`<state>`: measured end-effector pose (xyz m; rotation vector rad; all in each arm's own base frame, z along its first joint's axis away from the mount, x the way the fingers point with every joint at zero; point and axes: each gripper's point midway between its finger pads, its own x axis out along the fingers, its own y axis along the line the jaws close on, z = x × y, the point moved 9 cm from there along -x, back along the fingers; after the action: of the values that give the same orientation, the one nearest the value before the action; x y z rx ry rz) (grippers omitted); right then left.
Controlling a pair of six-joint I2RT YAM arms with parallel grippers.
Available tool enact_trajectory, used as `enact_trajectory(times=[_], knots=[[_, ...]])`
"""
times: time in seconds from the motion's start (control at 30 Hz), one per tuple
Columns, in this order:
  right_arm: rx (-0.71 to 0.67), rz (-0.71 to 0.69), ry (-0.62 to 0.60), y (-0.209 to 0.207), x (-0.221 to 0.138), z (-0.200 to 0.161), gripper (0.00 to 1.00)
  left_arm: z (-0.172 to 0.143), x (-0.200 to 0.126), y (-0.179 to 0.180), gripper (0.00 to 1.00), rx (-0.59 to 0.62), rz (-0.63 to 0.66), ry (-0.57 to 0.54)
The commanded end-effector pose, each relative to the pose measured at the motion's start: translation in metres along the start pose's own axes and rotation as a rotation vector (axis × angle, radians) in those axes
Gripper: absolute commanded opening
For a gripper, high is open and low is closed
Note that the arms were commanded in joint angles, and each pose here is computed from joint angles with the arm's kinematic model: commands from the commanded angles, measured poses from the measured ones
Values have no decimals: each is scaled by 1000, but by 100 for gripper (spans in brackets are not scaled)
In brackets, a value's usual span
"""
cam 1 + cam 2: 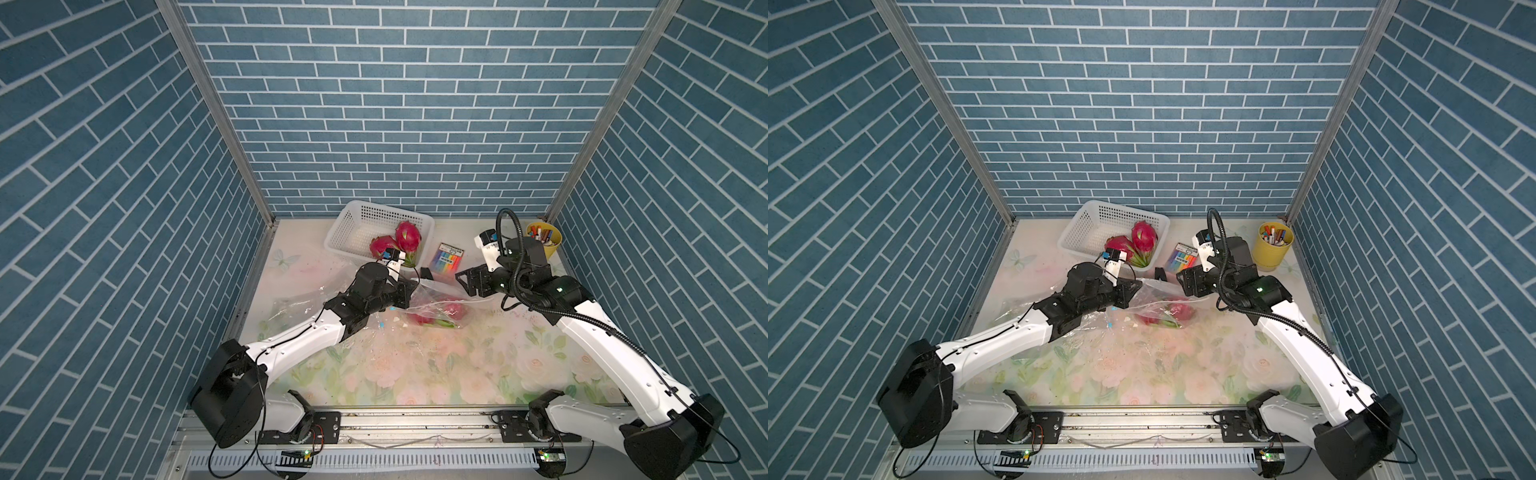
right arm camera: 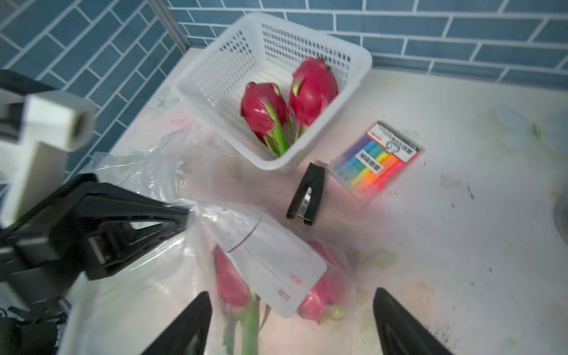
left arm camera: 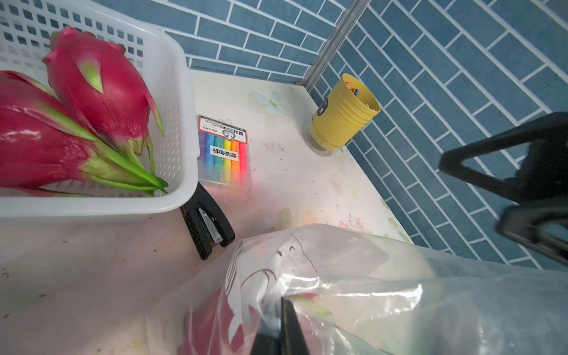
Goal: Open the zip-top bag and take out the dragon fruit
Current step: Pick up the zipper food storage bag at the center of the board.
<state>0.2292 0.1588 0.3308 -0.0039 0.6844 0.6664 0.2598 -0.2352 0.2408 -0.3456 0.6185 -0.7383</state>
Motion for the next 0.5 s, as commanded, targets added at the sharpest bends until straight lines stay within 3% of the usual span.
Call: enact_trajectory(times=[0.0, 0.17, 0.47], knots=[[-159, 57, 32, 20, -15, 6, 80, 10, 0, -3, 5, 39, -16, -3], [-282, 125, 74, 44, -19, 16, 79, 15, -1, -1, 7, 50, -12, -7], [-361, 207, 228, 62, 18, -2, 78, 27, -3, 10, 9, 72, 11, -22]])
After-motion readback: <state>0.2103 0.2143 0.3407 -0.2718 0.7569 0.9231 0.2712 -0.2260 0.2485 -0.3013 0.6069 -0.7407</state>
